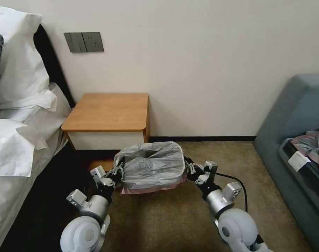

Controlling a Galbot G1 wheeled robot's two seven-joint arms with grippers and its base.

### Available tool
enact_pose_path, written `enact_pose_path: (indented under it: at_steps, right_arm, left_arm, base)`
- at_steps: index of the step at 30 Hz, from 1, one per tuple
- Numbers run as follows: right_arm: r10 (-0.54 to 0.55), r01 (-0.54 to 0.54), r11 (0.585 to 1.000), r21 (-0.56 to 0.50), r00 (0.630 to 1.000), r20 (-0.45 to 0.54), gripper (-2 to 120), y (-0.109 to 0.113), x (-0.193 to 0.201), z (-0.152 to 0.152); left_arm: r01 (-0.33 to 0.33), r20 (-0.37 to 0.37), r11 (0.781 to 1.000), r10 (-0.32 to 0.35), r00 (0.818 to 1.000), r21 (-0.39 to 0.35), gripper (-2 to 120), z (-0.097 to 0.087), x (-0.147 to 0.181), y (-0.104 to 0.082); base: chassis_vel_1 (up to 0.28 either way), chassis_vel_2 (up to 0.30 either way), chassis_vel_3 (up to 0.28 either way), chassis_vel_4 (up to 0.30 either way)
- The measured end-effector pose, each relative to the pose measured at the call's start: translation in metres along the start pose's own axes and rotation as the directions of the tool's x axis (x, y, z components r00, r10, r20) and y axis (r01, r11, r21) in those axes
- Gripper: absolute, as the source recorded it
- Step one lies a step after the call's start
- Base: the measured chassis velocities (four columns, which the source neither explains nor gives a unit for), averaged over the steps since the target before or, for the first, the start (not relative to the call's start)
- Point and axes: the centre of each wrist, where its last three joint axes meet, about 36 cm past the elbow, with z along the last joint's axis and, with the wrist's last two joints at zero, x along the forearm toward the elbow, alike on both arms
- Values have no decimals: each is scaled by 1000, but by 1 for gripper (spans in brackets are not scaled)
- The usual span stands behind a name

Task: Pick up the garbage bag from the table and place it over the trash can.

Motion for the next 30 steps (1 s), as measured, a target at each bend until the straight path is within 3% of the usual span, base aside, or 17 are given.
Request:
enact_pose_path:
  at_steps: [9,15,30]
  right_arm:
    - [-58,58,997,44,998,2,0,-16,1,5]
    - [-26,26,999,-36,1000,1,0,-7,5,-1]
    - [-42,37,993,108,998,47,0,-25,-3,28]
  left_arm:
    - [-6,6,999,5,1000,47,6,-5,-1,1]
    - [2,8,999,-2,1000,47,6,-6,-1,4]
    - [-16,-3,995,16,1000,103,6,-10,-1,1]
  base:
    - [0,0,0,0]
    - [0,0,0,0]
    - [0,0,0,0]
